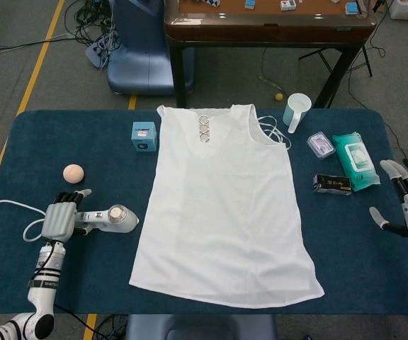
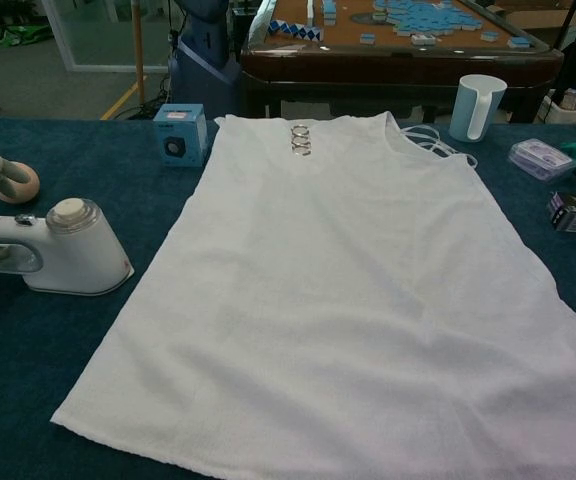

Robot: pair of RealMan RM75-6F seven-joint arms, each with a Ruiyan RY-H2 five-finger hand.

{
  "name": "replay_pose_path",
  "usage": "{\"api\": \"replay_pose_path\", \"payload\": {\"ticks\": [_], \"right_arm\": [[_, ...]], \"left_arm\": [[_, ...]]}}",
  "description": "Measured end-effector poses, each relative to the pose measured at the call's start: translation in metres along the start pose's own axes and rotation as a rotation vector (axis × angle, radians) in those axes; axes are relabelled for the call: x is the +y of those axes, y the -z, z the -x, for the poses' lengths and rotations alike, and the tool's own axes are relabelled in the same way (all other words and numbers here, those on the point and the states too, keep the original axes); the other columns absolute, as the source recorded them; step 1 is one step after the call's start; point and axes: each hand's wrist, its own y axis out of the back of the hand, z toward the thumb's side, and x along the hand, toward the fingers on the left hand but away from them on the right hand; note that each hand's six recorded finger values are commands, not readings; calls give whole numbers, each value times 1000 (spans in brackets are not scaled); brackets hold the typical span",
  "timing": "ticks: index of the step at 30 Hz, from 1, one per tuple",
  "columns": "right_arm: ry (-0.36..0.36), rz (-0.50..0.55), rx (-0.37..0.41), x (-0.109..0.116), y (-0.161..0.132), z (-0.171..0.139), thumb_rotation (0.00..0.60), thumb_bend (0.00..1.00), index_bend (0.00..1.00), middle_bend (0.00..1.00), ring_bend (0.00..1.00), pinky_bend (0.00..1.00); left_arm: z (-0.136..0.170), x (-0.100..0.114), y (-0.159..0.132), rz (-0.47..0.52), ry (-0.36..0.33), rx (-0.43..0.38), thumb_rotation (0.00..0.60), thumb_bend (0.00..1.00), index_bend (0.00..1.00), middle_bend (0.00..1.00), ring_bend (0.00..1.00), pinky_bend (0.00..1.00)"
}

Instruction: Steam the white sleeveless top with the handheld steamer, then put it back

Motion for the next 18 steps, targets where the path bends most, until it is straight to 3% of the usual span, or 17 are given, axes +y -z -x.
{"api": "replay_pose_path", "payload": {"ticks": [18], "right_arm": [[-11, 11, -29, -5, 11, -4, 600, 306, 0, 134, 5, 0]], "left_arm": [[-17, -12, -13, -18, -12, 1, 600, 119, 290, 335, 272, 163]]}}
